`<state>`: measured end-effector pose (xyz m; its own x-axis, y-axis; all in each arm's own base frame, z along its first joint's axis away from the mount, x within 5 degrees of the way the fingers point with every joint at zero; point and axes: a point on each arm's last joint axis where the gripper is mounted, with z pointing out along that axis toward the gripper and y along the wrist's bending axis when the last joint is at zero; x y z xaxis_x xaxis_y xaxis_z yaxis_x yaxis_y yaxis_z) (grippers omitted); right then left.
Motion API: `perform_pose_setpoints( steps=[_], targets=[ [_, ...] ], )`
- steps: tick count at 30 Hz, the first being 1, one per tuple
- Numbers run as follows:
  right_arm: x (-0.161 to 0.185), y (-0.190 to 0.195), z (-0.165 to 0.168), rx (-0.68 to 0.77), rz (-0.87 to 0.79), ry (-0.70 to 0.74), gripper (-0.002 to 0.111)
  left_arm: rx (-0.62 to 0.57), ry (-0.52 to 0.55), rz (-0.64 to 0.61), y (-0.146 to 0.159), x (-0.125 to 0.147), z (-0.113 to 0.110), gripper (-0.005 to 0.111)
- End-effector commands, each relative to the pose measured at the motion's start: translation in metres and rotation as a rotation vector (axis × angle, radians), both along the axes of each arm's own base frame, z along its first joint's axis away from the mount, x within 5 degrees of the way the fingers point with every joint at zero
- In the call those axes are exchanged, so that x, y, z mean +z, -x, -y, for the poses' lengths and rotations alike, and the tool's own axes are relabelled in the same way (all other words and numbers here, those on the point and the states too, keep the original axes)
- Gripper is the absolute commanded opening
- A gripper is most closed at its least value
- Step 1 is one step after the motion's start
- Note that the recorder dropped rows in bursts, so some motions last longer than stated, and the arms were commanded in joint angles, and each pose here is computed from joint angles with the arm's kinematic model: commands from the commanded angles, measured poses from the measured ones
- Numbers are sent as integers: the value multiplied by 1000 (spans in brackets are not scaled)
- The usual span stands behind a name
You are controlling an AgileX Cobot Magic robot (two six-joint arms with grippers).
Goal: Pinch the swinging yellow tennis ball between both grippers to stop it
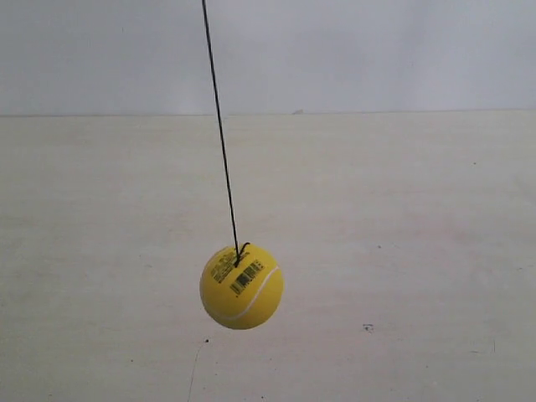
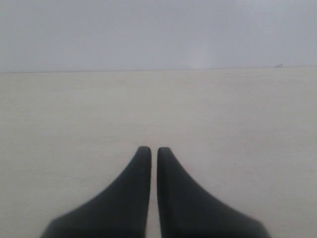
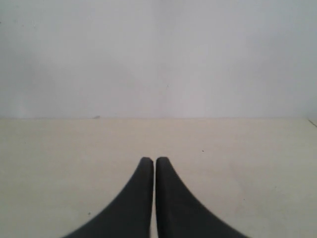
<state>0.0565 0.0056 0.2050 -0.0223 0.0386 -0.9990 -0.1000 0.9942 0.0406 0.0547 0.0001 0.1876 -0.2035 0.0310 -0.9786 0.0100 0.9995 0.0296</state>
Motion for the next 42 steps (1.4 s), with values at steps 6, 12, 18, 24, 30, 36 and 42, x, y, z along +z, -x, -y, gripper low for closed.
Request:
perform_pose_setpoints(
  steps=[6,12,18,24,30,36,42],
  targets=[
    [-21,3,8,-113,-216,131,0,4,-5,0,0,-1,0,5],
    [-23,3,8,-115,-232,114,0,4,-5,0,0,-1,0,5],
    [-22,3,8,-117,-230,110,0,4,-5,0,0,-1,0,5],
    [-22,3,8,-118,-230,110,0,4,-5,0,0,-1,0,5],
    [-22,3,8,-118,-230,110,0,4,-5,0,0,-1,0,5],
    [-22,3,8,-116,-225,110,0,4,-5,0,0,-1,0,5],
    [-22,3,8,-115,-224,110,0,4,-5,0,0,-1,0,5]
  ],
)
